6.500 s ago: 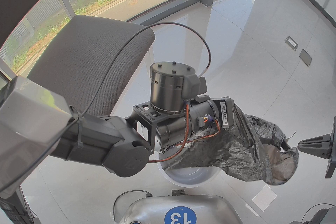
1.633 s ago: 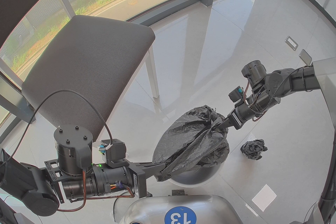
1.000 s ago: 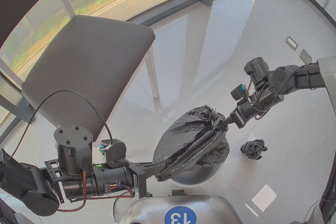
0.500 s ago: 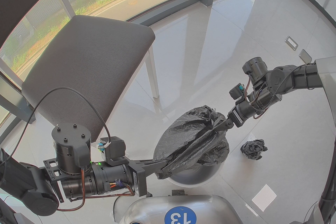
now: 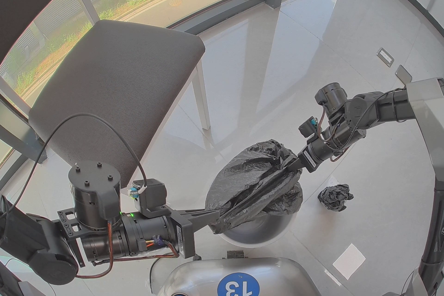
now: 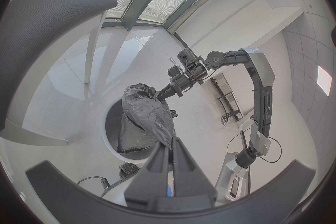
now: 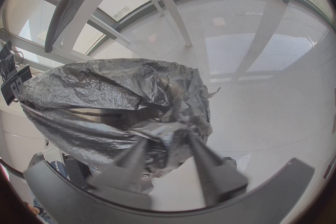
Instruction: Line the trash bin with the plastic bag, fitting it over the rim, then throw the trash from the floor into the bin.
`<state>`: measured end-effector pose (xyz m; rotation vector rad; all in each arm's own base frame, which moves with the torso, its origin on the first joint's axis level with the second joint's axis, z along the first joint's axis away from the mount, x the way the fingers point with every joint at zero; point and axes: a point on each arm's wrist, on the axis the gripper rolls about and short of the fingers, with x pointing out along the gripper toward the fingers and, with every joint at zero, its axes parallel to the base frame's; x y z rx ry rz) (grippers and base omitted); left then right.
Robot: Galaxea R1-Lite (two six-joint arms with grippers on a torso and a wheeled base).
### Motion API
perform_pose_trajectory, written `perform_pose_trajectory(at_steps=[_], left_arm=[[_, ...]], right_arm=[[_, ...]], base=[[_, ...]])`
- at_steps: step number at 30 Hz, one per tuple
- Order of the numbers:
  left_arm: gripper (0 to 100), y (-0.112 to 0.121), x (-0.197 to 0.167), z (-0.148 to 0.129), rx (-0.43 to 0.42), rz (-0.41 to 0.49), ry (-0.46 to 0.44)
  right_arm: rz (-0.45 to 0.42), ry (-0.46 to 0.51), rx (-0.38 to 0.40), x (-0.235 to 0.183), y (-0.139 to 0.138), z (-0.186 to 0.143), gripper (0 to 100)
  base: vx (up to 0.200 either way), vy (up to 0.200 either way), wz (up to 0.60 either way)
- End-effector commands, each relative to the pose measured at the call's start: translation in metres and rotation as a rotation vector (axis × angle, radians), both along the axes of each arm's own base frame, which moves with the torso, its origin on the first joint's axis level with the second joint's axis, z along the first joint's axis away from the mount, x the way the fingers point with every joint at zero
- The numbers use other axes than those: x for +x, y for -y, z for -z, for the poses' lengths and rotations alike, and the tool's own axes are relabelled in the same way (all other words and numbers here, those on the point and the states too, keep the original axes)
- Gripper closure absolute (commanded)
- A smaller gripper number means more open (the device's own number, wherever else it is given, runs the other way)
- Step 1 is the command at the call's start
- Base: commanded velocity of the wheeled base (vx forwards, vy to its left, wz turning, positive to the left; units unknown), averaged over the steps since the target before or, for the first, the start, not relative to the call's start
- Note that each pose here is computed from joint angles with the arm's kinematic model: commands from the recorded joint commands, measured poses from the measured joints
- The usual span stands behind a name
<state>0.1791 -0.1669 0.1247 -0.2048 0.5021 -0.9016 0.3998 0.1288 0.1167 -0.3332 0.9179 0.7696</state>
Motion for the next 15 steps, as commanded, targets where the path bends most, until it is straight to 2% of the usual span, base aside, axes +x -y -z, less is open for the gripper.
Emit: perform_pose_trajectory(at_steps=[1, 4, 8, 12, 15], left_arm=[[100, 0.000, 0.001, 0.002, 0.005, 0.000, -0.006], [100, 0.001, 0.001, 0.003, 0.008, 0.000, -0.009], [100, 0.000, 0.000, 0.004, 0.015, -0.001, -0.016], [100, -0.004, 0.001, 0.004, 0.014, -0.020, -0.011], [100, -0.009, -0.002, 0.002, 0.016, -0.030, -0.010]], right_arm=[[0.002, -0.006, 0.000, 0.001, 0.000, 0.003, 100], [0.007, 0.003, 0.005, 0.001, 0.000, -0.001, 100], [0.024, 0.052, 0.031, 0.000, 0.001, -0.022, 100], [0.011, 0.147, 0.070, -0.021, -0.002, -0.068, 100], [-0.047, 0.182, 0.090, -0.044, -0.019, -0.093, 100]], base=[[0.000, 0.000, 0.00], [0.000, 0.000, 0.00], [0.000, 0.000, 0.00], [0.000, 0.000, 0.00], [0.000, 0.000, 0.00]])
